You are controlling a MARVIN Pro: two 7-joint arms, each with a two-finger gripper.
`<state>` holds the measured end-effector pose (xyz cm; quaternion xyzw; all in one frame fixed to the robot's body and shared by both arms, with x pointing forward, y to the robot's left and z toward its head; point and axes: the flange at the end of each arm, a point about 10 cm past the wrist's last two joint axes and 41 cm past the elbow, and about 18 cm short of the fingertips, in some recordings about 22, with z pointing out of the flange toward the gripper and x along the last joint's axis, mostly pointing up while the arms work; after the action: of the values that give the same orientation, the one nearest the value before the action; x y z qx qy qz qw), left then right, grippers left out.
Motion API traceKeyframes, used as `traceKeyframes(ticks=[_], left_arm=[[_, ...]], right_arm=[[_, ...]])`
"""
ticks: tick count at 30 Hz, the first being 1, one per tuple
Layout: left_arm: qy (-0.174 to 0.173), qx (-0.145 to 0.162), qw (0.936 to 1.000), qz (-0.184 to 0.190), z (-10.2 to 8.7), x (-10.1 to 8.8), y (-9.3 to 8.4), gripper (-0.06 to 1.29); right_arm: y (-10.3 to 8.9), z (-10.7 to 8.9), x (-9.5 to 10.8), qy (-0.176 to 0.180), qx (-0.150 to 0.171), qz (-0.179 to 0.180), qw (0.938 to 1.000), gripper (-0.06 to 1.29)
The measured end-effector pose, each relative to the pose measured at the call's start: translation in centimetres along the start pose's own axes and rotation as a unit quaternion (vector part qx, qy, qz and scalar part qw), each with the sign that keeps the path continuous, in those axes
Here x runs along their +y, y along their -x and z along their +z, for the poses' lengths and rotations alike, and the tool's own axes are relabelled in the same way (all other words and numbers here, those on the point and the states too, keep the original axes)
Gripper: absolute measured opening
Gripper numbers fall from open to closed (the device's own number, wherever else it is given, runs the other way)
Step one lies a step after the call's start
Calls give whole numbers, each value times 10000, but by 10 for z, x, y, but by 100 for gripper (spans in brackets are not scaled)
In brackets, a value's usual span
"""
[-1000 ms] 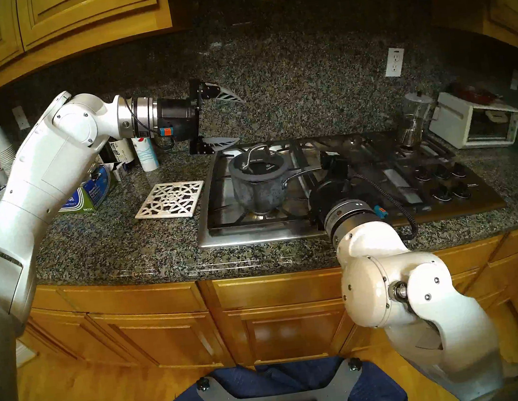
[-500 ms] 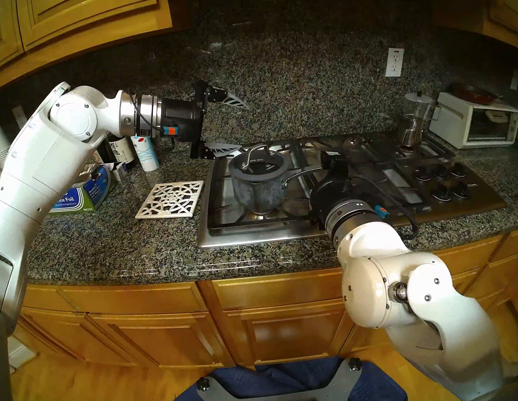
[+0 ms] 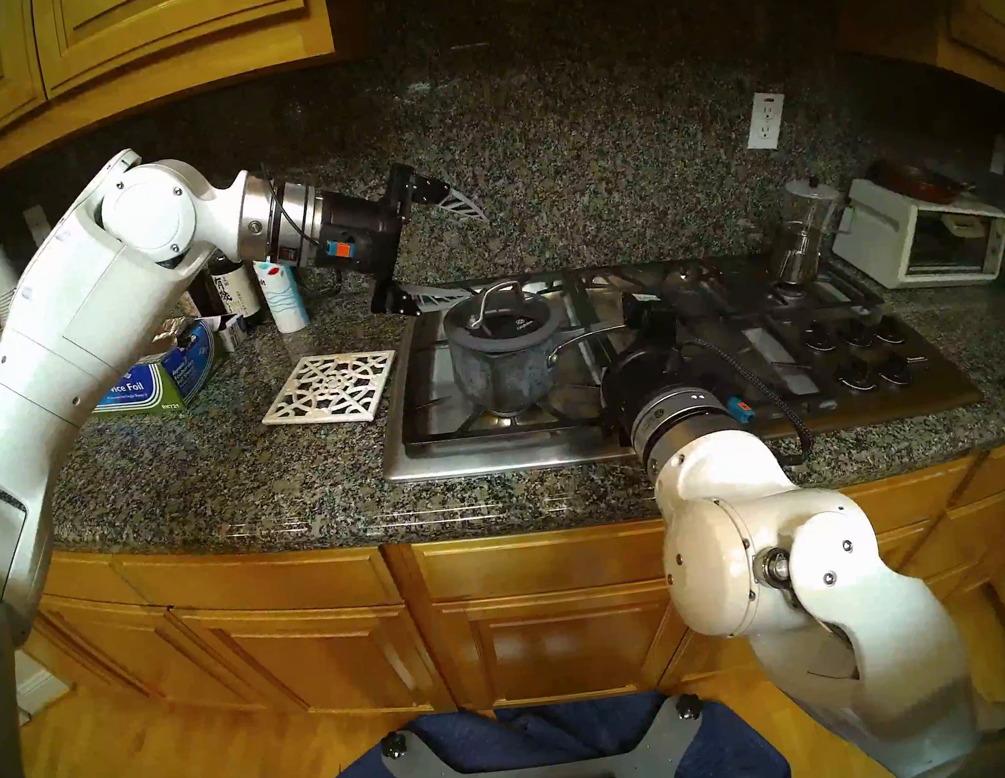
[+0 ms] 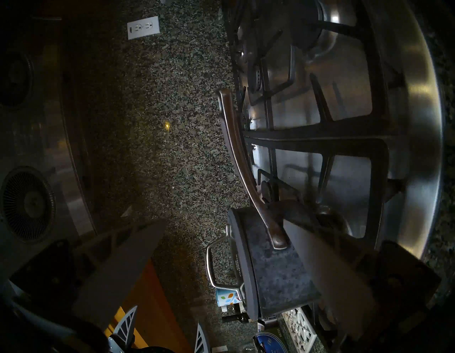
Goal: Pick up the pot, put it on the stove, take off the pot lid
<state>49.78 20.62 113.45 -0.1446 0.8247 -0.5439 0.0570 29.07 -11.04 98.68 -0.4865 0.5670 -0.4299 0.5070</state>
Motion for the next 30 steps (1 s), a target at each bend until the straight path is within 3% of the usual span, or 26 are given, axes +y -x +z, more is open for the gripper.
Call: traceKeyframes(ticks=[12,21,30], left_arm=[[184,-52,9964,-822,-3,1,15,122],[274,21,9887,-1472,-5,-8,22,124],[442,209,9724,-2283,-7,-20,25,123]], right_arm=[[0,0,0,0,1,-4,10000,124],[0,0,0,0,1,-5,10000,124],[0,0,0,0,1,-5,10000,124]])
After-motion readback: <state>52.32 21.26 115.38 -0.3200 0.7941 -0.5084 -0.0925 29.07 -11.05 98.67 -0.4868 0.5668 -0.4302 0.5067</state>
